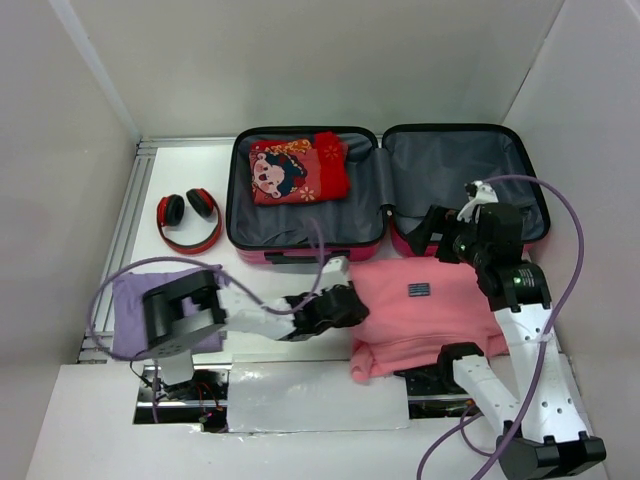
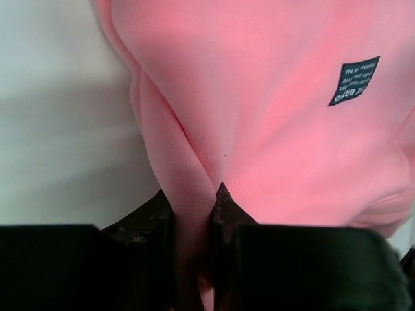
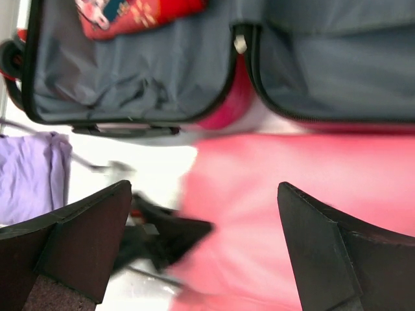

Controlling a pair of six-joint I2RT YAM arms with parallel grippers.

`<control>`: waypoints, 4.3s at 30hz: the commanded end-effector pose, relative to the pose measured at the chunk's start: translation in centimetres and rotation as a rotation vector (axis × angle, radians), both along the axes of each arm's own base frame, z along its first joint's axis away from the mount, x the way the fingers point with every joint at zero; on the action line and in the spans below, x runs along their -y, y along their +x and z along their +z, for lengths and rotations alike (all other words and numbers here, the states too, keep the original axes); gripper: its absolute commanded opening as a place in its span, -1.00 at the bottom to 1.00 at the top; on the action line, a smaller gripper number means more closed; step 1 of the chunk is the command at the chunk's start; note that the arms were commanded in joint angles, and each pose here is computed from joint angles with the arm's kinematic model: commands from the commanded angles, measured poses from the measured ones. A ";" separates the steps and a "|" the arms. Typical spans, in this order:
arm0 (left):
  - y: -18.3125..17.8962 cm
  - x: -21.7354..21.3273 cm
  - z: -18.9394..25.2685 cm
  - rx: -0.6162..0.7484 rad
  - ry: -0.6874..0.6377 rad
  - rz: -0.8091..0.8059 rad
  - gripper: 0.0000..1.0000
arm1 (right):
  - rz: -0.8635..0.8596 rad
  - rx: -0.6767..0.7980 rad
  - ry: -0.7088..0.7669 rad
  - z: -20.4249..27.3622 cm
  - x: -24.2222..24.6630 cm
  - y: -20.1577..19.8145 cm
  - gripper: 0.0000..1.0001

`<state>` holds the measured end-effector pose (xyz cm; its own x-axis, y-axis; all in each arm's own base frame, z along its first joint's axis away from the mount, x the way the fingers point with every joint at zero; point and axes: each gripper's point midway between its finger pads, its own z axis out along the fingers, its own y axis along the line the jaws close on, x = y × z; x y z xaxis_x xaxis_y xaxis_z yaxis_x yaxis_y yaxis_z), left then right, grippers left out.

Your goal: Pack the luggage

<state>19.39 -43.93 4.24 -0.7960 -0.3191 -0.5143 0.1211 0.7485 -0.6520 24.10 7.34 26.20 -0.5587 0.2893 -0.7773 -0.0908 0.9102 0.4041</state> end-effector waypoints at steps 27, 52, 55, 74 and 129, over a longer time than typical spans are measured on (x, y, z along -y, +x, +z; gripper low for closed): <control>-3.5 -27.7 -1.2 -0.113 0.253 0.118 -0.79 | 0.104 -0.437 0.137 -19.1 -5.9 -4.0 1.00; -4.0 -27.1 -5.1 -0.234 0.261 0.138 -0.88 | 0.177 -0.604 0.116 -27.1 -8.1 -8.6 -1.00; -4.3 -26.4 -4.8 -0.214 0.297 0.112 -1.00 | 0.190 -0.548 0.151 -25.4 -8.8 -8.9 -1.00; 2.2 -27.1 20.0 0.359 0.231 0.195 -1.00 | 0.269 0.007 0.256 -0.5 -13.2 -0.8 -1.00; 39.0 -33.0 22.5 0.293 0.026 0.194 -1.00 | 0.244 0.000 0.148 -1.5 -13.6 32.7 -1.00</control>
